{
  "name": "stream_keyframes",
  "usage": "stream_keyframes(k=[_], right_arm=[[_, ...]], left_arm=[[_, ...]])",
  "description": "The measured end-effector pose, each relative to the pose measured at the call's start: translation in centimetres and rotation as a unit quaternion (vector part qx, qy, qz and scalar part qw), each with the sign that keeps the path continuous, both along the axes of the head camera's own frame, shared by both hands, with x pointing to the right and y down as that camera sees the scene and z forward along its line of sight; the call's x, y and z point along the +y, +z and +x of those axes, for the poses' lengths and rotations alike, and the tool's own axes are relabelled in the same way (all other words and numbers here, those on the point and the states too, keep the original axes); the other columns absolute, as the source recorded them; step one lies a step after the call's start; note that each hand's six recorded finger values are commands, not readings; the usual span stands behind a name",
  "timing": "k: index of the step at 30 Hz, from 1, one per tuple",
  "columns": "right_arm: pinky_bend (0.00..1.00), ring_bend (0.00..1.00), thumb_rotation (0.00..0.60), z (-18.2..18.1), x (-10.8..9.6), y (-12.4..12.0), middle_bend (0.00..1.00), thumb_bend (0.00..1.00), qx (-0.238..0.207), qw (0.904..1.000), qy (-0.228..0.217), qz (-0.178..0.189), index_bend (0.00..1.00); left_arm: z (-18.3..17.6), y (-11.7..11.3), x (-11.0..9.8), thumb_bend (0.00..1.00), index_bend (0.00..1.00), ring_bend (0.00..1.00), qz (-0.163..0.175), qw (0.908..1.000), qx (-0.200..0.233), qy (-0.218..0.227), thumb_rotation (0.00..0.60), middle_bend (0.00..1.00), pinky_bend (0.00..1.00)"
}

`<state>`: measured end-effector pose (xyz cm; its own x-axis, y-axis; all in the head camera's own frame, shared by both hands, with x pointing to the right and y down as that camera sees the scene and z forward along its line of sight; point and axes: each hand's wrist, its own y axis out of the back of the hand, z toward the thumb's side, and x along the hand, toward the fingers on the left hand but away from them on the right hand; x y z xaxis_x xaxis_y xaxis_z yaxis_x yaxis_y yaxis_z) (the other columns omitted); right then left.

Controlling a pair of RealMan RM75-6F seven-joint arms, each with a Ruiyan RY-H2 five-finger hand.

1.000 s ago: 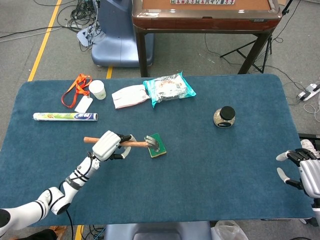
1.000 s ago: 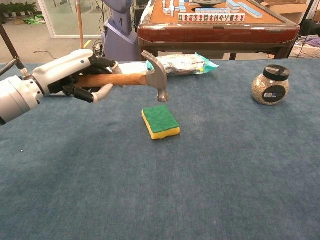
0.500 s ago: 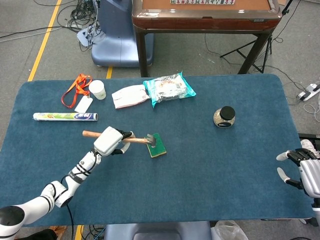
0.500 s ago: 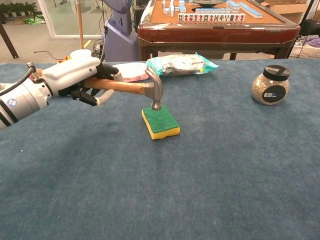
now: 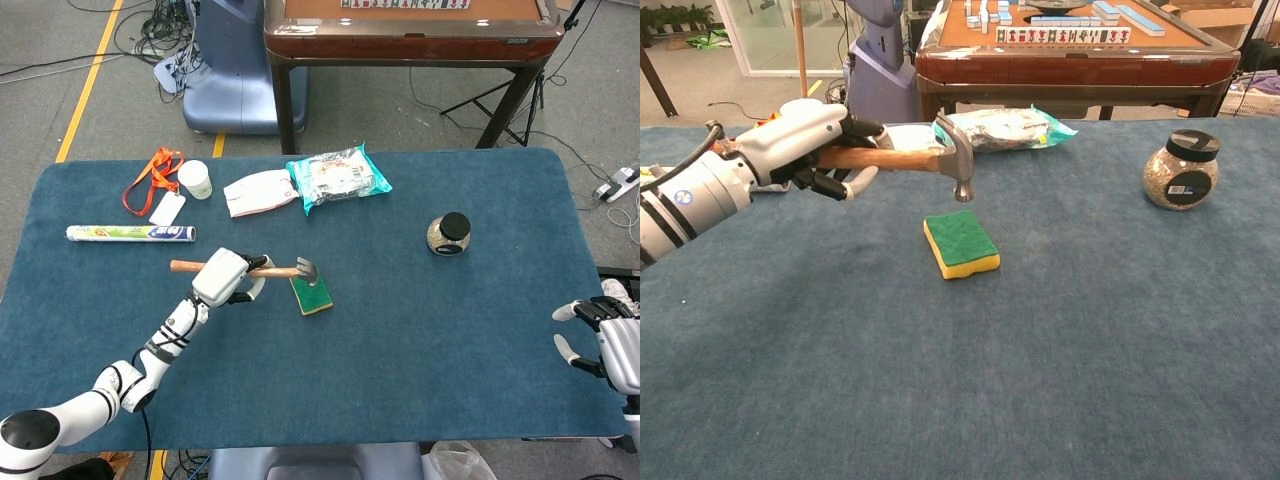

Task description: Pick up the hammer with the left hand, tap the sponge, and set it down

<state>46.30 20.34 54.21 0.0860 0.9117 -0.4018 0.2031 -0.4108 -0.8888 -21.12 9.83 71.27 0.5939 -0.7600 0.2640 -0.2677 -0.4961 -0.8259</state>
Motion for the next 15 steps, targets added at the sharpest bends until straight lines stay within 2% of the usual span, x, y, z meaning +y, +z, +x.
stream_keyframes(k=[15], right_arm=[[0.26, 0.39, 0.6, 0.1, 0.0, 0.0, 0.45, 0.32, 0.001, 1.0, 0.002, -0.001, 0.46]], left_arm=[[1.6, 3.1, 1.8, 0.68, 0.79, 0.69, 0.032, 0.9947, -0.083, 0.052, 0.6, 0.86, 0.86]])
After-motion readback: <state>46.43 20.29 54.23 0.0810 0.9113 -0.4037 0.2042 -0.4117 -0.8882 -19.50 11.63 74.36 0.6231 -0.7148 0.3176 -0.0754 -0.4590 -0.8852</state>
